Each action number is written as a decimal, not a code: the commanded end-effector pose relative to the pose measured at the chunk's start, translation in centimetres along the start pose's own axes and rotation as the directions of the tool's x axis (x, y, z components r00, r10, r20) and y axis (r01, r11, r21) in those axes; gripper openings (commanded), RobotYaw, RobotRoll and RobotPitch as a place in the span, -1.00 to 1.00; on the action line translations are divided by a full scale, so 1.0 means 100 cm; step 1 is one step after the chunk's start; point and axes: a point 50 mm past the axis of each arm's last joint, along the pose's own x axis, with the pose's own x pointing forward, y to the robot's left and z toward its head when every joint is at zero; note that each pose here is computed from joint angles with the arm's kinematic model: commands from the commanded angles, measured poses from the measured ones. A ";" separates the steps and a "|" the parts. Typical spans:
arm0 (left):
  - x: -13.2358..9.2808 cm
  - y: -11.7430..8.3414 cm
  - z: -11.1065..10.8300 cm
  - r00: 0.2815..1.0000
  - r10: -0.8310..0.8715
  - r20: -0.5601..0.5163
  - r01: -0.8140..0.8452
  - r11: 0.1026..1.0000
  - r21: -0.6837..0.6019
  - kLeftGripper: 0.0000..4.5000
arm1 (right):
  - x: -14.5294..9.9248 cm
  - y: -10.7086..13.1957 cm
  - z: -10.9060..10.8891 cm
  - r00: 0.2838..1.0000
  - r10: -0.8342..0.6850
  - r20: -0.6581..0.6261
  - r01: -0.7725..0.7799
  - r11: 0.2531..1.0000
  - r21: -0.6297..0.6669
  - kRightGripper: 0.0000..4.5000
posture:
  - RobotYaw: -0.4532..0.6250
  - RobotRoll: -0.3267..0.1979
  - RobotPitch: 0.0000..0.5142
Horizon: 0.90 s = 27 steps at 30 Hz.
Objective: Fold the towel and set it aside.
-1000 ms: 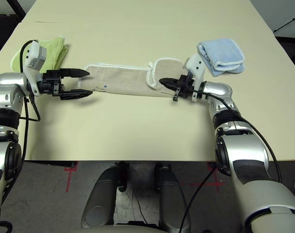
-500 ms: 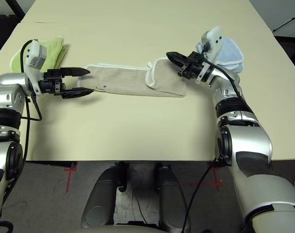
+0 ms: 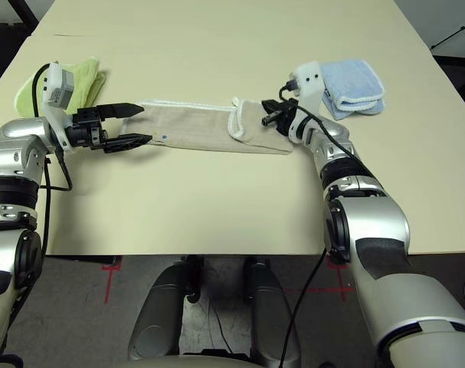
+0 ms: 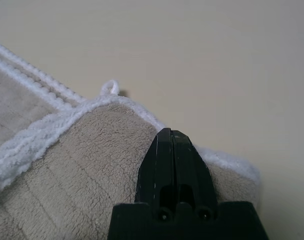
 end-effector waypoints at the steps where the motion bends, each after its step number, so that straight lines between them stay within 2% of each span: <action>1: -0.002 -0.002 -0.001 1.000 -0.009 -0.013 0.009 1.000 0.000 1.00 | -0.005 -0.003 -0.009 1.000 -0.015 -0.002 0.015 0.999 0.032 -0.99 | 0.09 0.25 0.12; 4: -0.001 -0.001 -0.001 1.000 -0.008 -0.010 0.008 1.000 0.003 1.00 | -0.009 -0.011 0.014 0.994 0.023 0.110 -0.023 1.000 -0.004 -0.99 | 0.06 0.25 0.08; 7: 0.001 0.000 -0.001 1.000 -0.002 -0.002 0.002 1.000 0.008 1.00 | -0.026 -0.019 0.045 0.944 0.188 0.271 -0.163 0.980 -0.112 -0.99 | 0.02 0.25 0.02; 9: 0.002 0.001 -0.001 1.000 -0.001 0.001 0.001 1.000 0.011 1.00 | -0.039 -0.021 0.052 0.899 0.323 0.296 -0.276 0.942 -0.190 -0.99 | -0.01 0.25 -0.01; 12: 0.004 0.001 -0.001 1.000 -0.003 0.003 0.003 1.000 0.014 1.00 | -0.055 -0.021 0.050 0.848 0.458 0.265 -0.396 0.881 -0.258 -0.99 | -0.03 0.25 -0.05; 16: 0.006 0.003 0.000 1.000 -0.008 0.004 0.008 1.000 0.018 1.00 | -0.073 -0.020 0.042 0.799 0.568 0.195 -0.505 0.811 -0.295 -0.99 | -0.04 0.25 -0.08; 24: 0.004 0.004 0.001 1.000 0.003 0.012 -0.003 1.000 0.017 1.00 | -0.097 -0.030 0.023 0.786 0.617 0.042 -0.574 0.754 -0.319 -0.99 | -0.02 0.25 -0.11; 27: -0.001 0.013 0.008 0.992 0.100 0.075 -0.094 0.992 -0.080 1.00 | -0.105 -0.034 0.016 0.778 0.627 -0.025 -0.602 0.734 -0.315 -0.99 | 0.00 0.25 -0.12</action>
